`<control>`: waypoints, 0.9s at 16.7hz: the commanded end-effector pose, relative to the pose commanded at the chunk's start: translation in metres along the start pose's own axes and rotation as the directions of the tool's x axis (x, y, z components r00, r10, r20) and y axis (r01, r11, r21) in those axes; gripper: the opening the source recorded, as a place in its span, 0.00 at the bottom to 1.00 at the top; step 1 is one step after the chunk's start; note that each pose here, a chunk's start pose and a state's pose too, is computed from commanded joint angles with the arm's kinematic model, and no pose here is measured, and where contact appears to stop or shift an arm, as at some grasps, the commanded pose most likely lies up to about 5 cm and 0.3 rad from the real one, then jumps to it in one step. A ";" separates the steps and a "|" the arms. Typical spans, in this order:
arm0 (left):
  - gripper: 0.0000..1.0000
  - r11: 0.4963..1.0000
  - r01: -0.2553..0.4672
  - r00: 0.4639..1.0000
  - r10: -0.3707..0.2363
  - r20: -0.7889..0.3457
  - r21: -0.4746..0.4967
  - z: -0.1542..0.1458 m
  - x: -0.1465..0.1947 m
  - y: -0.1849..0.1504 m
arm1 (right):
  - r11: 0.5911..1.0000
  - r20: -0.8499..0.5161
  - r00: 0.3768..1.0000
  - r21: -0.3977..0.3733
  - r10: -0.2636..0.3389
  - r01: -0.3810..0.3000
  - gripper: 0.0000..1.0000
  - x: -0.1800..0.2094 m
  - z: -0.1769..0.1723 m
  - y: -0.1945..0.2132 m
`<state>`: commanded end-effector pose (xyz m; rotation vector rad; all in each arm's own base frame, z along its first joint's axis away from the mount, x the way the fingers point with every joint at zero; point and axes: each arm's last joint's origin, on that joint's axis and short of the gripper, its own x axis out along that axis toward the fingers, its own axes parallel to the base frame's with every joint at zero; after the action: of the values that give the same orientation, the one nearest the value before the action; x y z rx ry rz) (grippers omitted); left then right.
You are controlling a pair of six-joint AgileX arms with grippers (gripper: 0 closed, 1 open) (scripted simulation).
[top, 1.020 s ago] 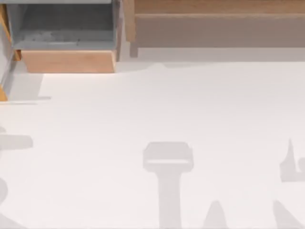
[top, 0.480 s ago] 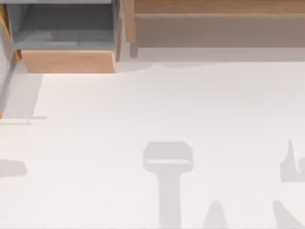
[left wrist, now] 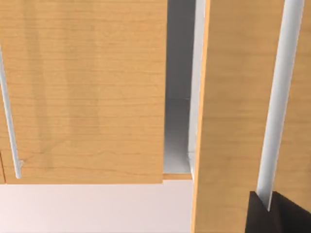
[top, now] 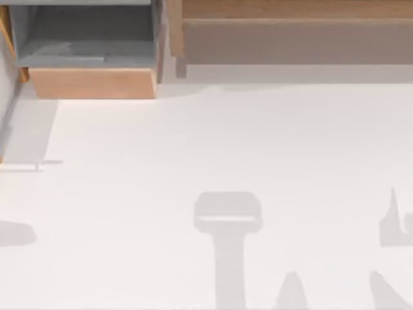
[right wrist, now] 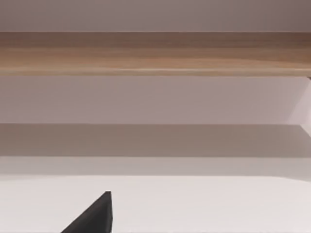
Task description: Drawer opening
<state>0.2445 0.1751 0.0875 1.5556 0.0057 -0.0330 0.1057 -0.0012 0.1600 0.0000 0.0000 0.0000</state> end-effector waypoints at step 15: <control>1.00 1.000 0.000 1.000 0.000 0.000 0.000 0.000 0.000 0.000 | 1.000 0.000 1.000 0.000 0.000 0.000 1.00 0.000 0.000 0.000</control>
<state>0.2445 0.1751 0.0875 1.5556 0.0057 -0.0330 0.1057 -0.0012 0.1600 0.0000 0.0000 0.0000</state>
